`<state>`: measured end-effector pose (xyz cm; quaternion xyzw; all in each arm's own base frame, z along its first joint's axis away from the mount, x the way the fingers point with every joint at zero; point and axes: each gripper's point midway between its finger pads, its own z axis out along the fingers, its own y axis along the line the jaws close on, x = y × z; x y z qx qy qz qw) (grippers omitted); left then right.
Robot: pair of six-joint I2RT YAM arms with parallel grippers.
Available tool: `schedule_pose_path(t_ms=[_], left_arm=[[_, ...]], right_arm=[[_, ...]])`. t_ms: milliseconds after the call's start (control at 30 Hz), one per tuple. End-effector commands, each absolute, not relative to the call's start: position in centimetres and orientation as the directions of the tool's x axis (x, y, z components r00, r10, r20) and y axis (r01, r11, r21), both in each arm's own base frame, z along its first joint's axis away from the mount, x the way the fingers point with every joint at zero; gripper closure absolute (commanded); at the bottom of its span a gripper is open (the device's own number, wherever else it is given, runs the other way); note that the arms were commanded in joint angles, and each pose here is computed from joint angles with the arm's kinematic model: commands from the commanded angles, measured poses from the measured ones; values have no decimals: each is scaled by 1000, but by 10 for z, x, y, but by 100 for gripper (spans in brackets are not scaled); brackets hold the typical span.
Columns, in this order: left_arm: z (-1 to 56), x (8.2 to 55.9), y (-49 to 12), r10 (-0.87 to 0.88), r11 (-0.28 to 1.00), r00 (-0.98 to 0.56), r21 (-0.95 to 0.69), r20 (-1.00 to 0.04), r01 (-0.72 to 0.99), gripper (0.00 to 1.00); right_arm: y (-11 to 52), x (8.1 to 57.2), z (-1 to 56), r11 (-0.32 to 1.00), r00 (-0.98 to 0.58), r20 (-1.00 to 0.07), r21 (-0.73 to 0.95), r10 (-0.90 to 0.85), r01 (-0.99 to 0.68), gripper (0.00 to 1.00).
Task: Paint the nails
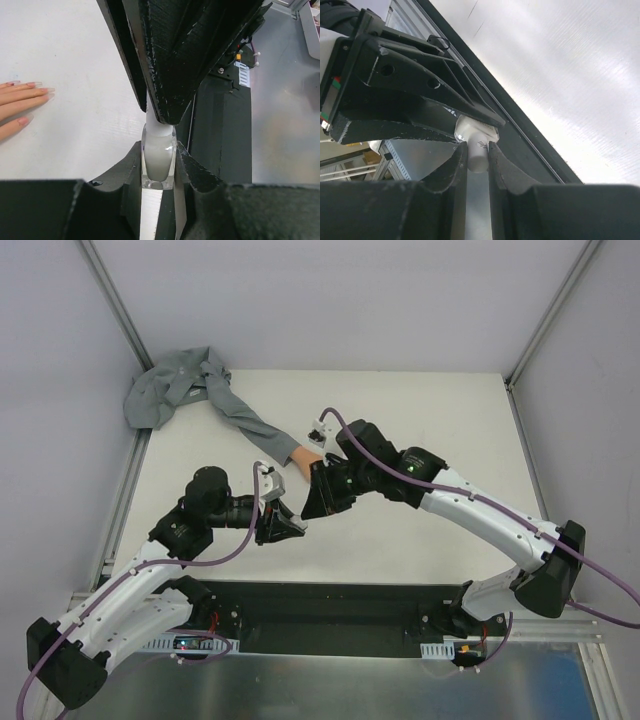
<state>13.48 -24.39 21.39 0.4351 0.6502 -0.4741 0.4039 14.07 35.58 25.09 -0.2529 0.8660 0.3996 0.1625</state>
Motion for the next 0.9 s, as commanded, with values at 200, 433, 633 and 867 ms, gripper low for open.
schedule_pose_path(t_ms=[200,433,633,867], left_arm=[[226,166,-237,139,336,-259,-200,-956,920,100],[239,201,-220,22,570,-325,-255,-946,781,100],[248,213,-203,-114,667,-315,-307,-942,679,100],[259,206,-195,-236,660,-294,-375,-926,651,100]], right_arm=[[359,148,267,585,-807,-539,583,-241,-564,76],[363,179,288,642,-775,-623,551,-109,-533,43],[382,197,316,605,-741,-672,590,0,-534,30],[409,205,325,585,-708,-707,575,2,-572,13]])
